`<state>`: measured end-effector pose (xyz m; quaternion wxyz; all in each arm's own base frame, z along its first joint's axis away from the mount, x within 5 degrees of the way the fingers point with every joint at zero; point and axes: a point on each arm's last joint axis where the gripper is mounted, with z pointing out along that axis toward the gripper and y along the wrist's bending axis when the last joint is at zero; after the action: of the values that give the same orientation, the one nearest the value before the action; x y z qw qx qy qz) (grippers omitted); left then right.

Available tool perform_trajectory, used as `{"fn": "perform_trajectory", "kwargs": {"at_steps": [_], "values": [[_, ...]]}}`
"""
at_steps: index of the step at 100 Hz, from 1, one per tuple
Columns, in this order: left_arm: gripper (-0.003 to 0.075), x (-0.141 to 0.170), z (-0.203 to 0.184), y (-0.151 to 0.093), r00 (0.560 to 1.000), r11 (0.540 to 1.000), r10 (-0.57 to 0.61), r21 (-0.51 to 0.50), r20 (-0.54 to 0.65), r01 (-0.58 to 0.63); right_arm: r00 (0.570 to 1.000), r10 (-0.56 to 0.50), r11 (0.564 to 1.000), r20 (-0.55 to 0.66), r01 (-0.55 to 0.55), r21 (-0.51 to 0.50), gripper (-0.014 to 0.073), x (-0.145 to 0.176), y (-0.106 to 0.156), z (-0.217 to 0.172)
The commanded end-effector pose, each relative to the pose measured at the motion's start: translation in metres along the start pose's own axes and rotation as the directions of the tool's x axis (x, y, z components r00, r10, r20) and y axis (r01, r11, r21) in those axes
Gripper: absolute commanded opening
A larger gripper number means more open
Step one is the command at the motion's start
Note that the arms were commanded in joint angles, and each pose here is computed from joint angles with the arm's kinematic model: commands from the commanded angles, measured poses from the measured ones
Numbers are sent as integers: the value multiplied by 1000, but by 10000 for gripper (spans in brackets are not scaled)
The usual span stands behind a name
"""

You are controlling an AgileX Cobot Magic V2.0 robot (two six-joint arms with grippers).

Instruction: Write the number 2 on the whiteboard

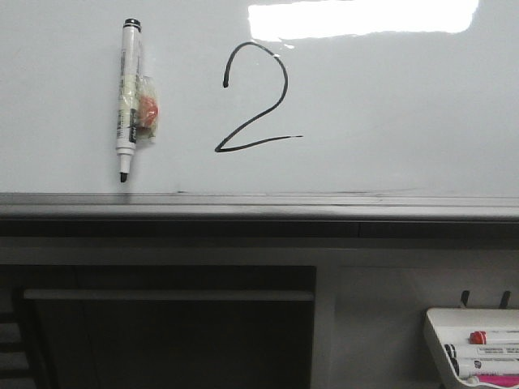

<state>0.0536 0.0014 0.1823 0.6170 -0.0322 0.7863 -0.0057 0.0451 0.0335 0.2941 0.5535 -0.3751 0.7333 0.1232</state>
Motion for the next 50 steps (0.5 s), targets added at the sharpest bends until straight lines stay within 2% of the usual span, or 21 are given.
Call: {"fn": "perform_trajectory", "kwargs": {"at_steps": [1, 38, 50], "values": [[-19, 3, 1, 0, 999, 1000, -12, 5, 50, 11, 997, -10, 1000, 79, 9, 24, -57, -12, -3, -3], [-19, 3, 1, 0, 999, 1000, -12, 5, 50, 11, 997, -9, 1000, 75, 7, 22, -57, -12, -3, -3], [-19, 3, 1, 0, 999, 1000, -12, 5, 50, 11, 986, 96, 995, 137, -97, 4, -57, -17, -3, -3]]}}
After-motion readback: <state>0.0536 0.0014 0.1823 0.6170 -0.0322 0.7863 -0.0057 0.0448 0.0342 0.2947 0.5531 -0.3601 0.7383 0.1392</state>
